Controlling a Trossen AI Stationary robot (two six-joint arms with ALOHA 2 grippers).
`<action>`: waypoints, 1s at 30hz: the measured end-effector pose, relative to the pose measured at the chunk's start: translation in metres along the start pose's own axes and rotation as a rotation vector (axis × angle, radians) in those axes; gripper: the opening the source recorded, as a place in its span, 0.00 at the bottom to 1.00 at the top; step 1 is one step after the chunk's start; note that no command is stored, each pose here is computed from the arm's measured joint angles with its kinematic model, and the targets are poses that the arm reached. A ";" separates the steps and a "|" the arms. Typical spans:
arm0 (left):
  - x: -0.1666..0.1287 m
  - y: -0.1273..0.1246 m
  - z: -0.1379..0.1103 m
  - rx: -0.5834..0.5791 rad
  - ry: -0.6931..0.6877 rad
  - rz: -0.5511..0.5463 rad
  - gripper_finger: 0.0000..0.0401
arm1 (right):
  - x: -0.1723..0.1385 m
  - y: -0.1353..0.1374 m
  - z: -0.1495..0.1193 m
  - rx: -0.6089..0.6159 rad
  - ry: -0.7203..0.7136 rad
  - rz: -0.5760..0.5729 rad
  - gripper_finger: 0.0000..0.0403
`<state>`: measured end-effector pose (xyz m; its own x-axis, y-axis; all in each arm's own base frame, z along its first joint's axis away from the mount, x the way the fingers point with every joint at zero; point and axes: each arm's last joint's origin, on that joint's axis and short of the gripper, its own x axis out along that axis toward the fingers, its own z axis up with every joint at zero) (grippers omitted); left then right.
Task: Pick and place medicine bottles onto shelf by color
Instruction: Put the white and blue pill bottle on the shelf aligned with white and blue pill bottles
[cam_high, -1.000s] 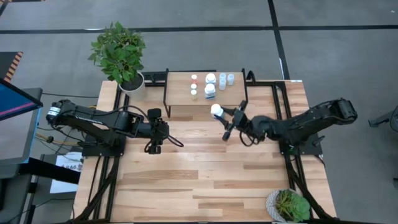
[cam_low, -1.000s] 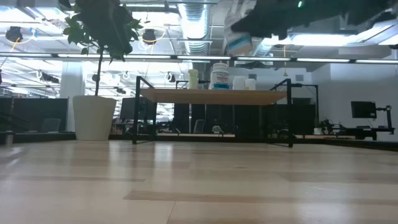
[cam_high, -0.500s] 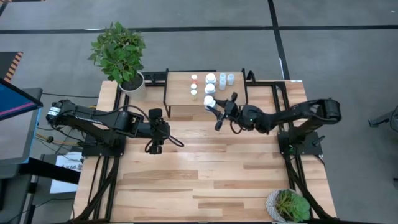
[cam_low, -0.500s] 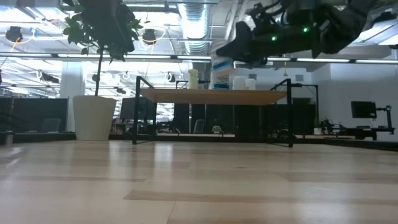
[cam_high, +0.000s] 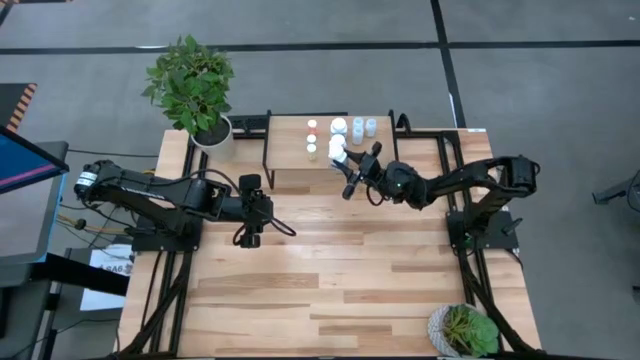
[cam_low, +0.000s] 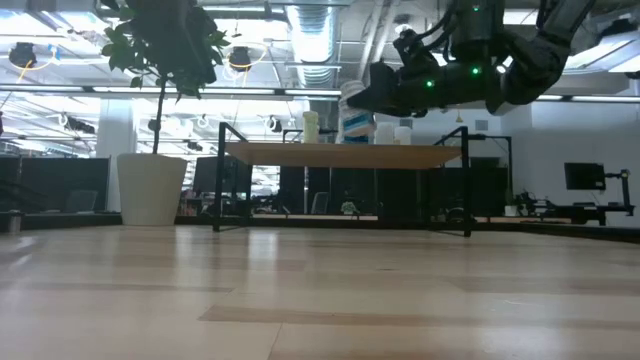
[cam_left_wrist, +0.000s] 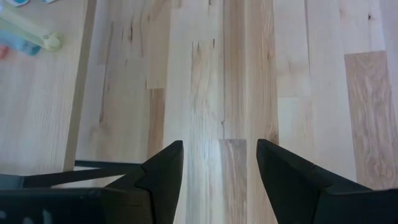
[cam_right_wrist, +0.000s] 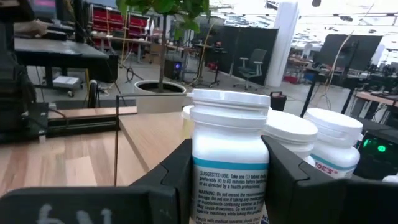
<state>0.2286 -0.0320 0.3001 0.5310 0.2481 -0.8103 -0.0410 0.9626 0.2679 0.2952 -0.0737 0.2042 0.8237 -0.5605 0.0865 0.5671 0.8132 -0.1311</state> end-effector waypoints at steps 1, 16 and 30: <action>0.000 0.000 0.000 0.000 0.000 0.000 0.48 | 0.001 -0.001 -0.001 -0.005 0.005 -0.004 0.36; 0.000 0.000 0.002 -0.006 -0.015 -0.001 0.48 | 0.006 -0.018 -0.004 -0.025 0.009 -0.025 0.37; 0.000 0.000 0.002 -0.006 -0.016 -0.001 0.48 | 0.008 -0.024 -0.007 -0.036 0.036 -0.009 0.48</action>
<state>0.2299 -0.0323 0.3010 0.5447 0.2456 -0.8018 -0.0455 0.9634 0.2642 0.2888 -0.0987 0.2006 0.8175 -0.5736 0.0528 0.5736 0.8022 -0.1656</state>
